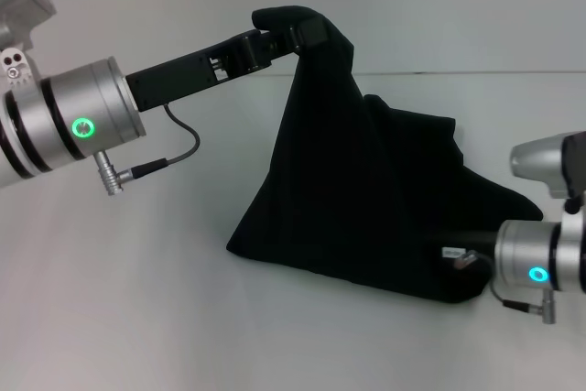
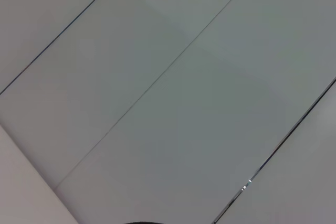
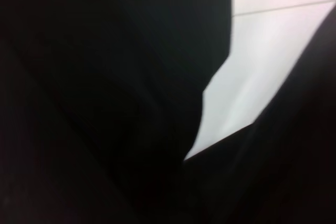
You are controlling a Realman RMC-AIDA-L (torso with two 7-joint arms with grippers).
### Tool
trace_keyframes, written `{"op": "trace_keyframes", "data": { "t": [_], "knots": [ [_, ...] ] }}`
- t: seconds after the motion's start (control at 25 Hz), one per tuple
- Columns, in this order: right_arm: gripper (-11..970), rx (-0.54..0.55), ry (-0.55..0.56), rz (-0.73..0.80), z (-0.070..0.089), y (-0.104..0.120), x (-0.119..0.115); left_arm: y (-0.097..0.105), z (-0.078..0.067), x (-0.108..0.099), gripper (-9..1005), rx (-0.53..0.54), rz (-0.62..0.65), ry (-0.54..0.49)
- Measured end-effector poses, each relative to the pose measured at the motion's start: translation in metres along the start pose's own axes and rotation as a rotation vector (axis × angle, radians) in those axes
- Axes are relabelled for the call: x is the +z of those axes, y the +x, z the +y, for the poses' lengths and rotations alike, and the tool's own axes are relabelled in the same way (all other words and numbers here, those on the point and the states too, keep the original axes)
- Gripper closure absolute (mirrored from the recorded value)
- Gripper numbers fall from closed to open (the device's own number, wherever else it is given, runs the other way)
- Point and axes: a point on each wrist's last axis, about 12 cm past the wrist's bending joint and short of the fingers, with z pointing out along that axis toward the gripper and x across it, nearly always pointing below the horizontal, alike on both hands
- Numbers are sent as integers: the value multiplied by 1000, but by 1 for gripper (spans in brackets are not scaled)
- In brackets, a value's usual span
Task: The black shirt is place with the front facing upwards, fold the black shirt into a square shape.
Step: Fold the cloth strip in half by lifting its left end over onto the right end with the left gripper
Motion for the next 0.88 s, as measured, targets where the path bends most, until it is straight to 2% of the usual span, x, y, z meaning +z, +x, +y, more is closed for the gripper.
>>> {"op": "trace_keyframes", "data": {
  "t": [0.28,0.6,0.88],
  "knots": [
    [960,-1,-69,39,17,-1,18,-6,3,-5,992,17,6,-27],
    [956,-64,-73,18,34,-11,45,-14,7,-14,992,40,15,-60],
    [953,-165,-110,25,61,-23,71,-16,11,-23,992,61,31,-91]
  ]
}}
